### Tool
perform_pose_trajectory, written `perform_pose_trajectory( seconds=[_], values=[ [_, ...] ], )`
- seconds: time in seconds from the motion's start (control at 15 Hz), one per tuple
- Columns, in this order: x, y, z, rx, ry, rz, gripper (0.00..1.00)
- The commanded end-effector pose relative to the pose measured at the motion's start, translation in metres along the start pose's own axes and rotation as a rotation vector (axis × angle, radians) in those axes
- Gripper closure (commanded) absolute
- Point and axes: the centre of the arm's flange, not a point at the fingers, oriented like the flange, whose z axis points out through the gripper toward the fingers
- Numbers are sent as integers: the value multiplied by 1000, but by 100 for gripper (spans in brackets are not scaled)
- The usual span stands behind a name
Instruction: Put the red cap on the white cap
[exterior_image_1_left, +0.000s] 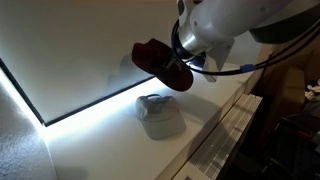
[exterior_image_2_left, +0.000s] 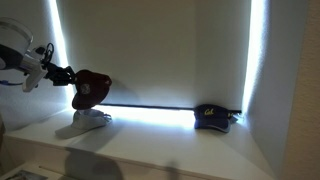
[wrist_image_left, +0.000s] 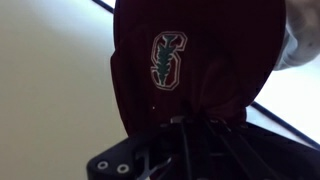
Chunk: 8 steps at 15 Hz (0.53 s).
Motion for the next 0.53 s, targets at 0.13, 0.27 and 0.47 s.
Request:
perform_pose_trajectory(
  seconds=[0.13, 0.27, 0.47],
  values=[
    [18, -21, 30, -140, -101, -268, 99],
    [22, -24, 39, -118, -82, -275, 99],
    [27, -27, 52, -90, -44, -243, 99]
  ],
)
